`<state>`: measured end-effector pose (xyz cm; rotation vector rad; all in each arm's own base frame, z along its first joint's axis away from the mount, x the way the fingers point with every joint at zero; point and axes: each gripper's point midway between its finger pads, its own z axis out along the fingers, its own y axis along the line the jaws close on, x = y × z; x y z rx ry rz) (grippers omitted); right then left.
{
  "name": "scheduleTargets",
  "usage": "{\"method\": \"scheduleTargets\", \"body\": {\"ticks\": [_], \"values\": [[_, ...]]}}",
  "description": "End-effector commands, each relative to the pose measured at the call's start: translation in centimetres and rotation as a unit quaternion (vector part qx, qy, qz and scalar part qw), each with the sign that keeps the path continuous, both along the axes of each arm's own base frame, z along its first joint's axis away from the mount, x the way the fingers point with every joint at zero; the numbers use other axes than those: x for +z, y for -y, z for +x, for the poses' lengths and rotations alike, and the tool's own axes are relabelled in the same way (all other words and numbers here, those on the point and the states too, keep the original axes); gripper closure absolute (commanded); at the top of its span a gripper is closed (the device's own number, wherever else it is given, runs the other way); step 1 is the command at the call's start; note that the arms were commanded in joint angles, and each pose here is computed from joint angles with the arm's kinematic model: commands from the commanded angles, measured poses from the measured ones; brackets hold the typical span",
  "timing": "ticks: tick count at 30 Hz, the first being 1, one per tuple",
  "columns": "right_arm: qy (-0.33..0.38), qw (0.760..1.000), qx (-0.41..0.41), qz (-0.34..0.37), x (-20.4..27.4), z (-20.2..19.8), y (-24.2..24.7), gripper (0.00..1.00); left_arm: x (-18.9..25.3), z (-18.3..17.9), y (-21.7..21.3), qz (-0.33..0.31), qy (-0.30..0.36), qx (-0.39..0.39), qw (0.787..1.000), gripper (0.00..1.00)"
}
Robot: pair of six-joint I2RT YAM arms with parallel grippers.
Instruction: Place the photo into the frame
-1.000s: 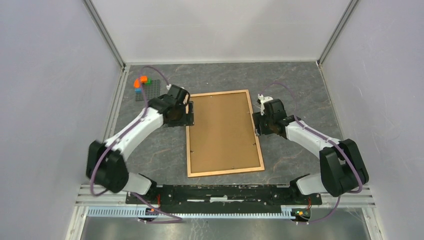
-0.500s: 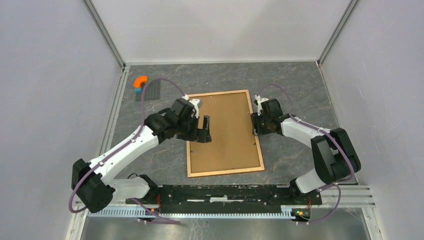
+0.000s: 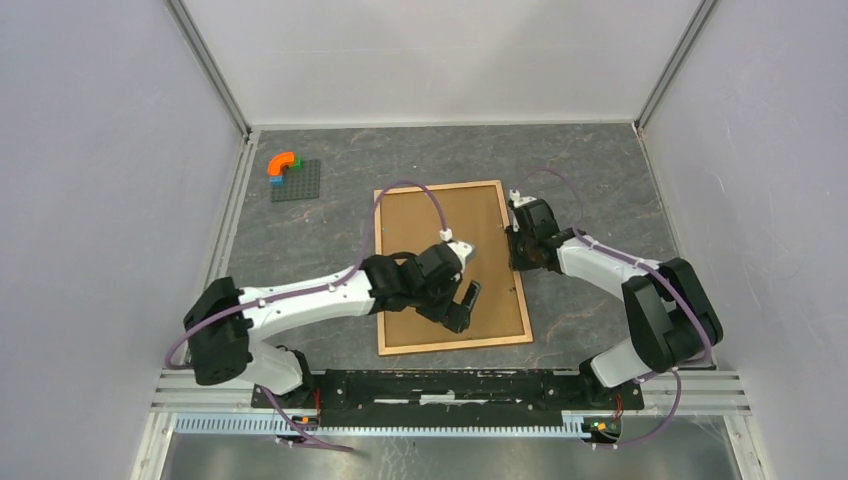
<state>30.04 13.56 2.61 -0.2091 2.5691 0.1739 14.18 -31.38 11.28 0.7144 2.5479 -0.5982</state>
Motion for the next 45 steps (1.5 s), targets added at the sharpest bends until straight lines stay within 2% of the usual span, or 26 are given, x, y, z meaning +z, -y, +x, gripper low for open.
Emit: {"method": "scheduleTargets", "body": {"ticks": [1,2,4,5,11,17,25,29,30,34,37,39,40,42,45], "values": [[0.024,0.998,-0.052,-0.003,1.5,0.1,1.4,0.76,0.7,0.0,4.1,-0.015,0.050,-0.008,0.999,0.00],[0.024,0.998,-0.052,-0.001,1.7,0.3,1.4,0.81,0.4,-0.4,4.7,-0.008,0.058,-0.018,0.998,0.00],[0.014,0.998,-0.066,-0.007,1.9,0.6,1.5,0.97,0.1,-1.5,6.1,0.005,0.076,-0.047,0.996,0.00],[0.005,0.997,-0.078,-0.012,2.1,0.6,1.7,1.00,-0.1,-1.9,6.8,0.012,0.087,-0.058,0.994,0.00],[-0.029,0.993,-0.109,0.015,3.5,0.9,0.8,1.00,-1.0,-4.1,9.9,0.060,0.188,-0.126,0.972,0.00],[-0.025,0.990,-0.124,0.065,5.6,1.1,-0.2,1.00,-2.2,-4.5,10.4,0.151,0.324,-0.177,0.917,0.00],[-0.032,0.987,-0.129,0.087,7.0,1.1,-0.9,1.00,-4.1,-2.5,10.0,0.285,0.433,-0.194,0.833,0.00],[-0.030,0.986,-0.133,0.097,7.5,1.0,-1.1,1.00,-3.4,-0.8,9.7,0.329,0.487,-0.175,0.790,0.05],[-0.029,0.986,-0.132,0.099,7.6,1.0,-1.1,1.00,-3.3,-0.6,9.6,0.335,0.497,-0.172,0.782,0.09],[-0.024,0.985,-0.133,0.104,8.0,0.8,-1.1,1.00,-2.4,0.2,8.9,0.353,0.529,-0.144,0.758,0.35],[-0.015,0.987,-0.122,0.107,8.5,0.8,-1.2,1.00,-1.0,0.5,8.1,0.352,0.543,-0.121,0.753,0.53],[-0.003,0.988,-0.087,0.126,9.4,0.9,-2.1,1.00,0.5,0.6,7.5,0.343,0.551,-0.104,0.753,0.69],[0.008,0.988,-0.062,0.139,10.2,1.1,-2.7,0.97,1.3,0.7,7.2,0.340,0.554,-0.096,0.753,0.75],[0.039,0.987,-0.023,0.152,12.2,1.6,-3.3,0.81,3.4,0.8,6.5,0.327,0.556,-0.079,0.760,0.79],[0.112,0.986,-0.016,0.122,16.7,2.7,-1.8,0.59,6.6,0.8,5.5,0.303,0.554,-0.054,0.773,0.85]]}}
